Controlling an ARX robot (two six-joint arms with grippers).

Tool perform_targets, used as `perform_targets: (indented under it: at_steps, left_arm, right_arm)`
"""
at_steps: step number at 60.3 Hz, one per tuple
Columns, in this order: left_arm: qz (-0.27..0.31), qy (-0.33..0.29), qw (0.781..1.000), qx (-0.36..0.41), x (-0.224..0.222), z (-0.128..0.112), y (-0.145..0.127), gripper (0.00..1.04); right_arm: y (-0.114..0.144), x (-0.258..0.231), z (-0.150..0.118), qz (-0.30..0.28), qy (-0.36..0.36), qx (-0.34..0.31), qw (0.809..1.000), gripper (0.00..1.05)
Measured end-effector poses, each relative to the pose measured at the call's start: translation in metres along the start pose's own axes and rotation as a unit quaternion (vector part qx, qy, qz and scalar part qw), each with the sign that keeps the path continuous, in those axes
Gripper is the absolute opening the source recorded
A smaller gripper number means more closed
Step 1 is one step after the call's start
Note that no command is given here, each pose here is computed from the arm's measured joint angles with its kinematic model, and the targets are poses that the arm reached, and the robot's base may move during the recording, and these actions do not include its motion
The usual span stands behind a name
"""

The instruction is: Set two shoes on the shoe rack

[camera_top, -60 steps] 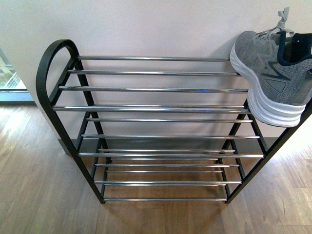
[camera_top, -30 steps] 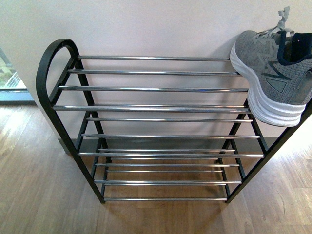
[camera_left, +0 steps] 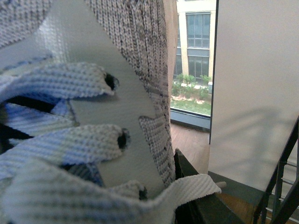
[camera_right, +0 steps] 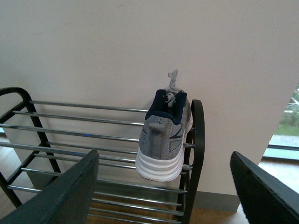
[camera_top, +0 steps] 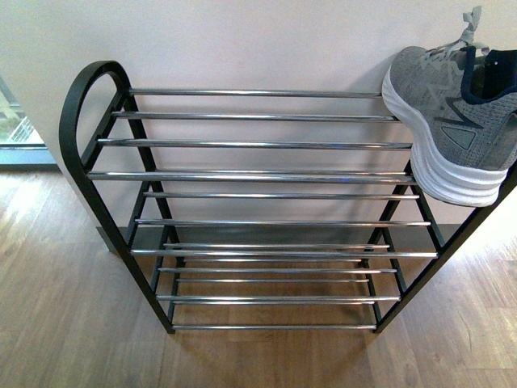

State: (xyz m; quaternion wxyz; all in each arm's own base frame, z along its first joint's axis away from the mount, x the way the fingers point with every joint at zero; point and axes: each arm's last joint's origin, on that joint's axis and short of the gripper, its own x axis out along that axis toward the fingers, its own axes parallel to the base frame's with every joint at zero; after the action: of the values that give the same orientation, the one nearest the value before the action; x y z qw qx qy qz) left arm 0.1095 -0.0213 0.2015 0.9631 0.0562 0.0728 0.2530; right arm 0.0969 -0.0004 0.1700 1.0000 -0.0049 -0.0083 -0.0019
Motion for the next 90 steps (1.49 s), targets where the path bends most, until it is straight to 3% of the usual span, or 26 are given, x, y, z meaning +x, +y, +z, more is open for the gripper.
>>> perform_targets:
  at_steps: [30, 37, 47, 56, 64, 79, 90]
  left_arm:
    - [0.000, 0.000, 1.000, 0.000, 0.000, 0.000, 0.000, 0.05]
    - [-0.074, 0.002, 0.994, -0.084, -0.002, 0.005, -0.003, 0.05]
    - [-0.201, 0.034, 0.945, -0.257, 0.000, 0.050, -0.020, 0.05]
    - [-0.273, 0.089, 0.889, -0.357, 0.016, 0.089, -0.049, 0.05]
    - [-0.328, 0.153, 0.862, -0.355, 0.034, 0.102, -0.094, 0.05]
    - [-0.355, 0.302, 0.844, -0.266, 0.068, 0.069, -0.180, 0.05]
    - [-0.357, 0.347, 0.837, -0.227, 0.086, 0.062, -0.217, 0.05]
  right_arm:
    - [0.000, 0.000, 0.000, 0.000, 0.000, 0.000, 1.000, 0.95]
    - [0.000, 0.000, 0.000, 0.000, 0.000, 0.000, 1.000, 0.95]
    - [0.000, 0.000, 0.000, 0.000, 0.000, 0.000, 1.000, 0.95]
    - [0.000, 0.000, 0.000, 0.000, 0.000, 0.000, 1.000, 0.95]
    - [0.000, 0.000, 0.000, 0.000, 0.000, 0.000, 1.000, 0.95]
    - [0.000, 0.000, 0.000, 0.000, 0.000, 0.000, 1.000, 0.95]
    - [0.000, 0.000, 0.000, 0.000, 0.000, 0.000, 1.000, 0.95]
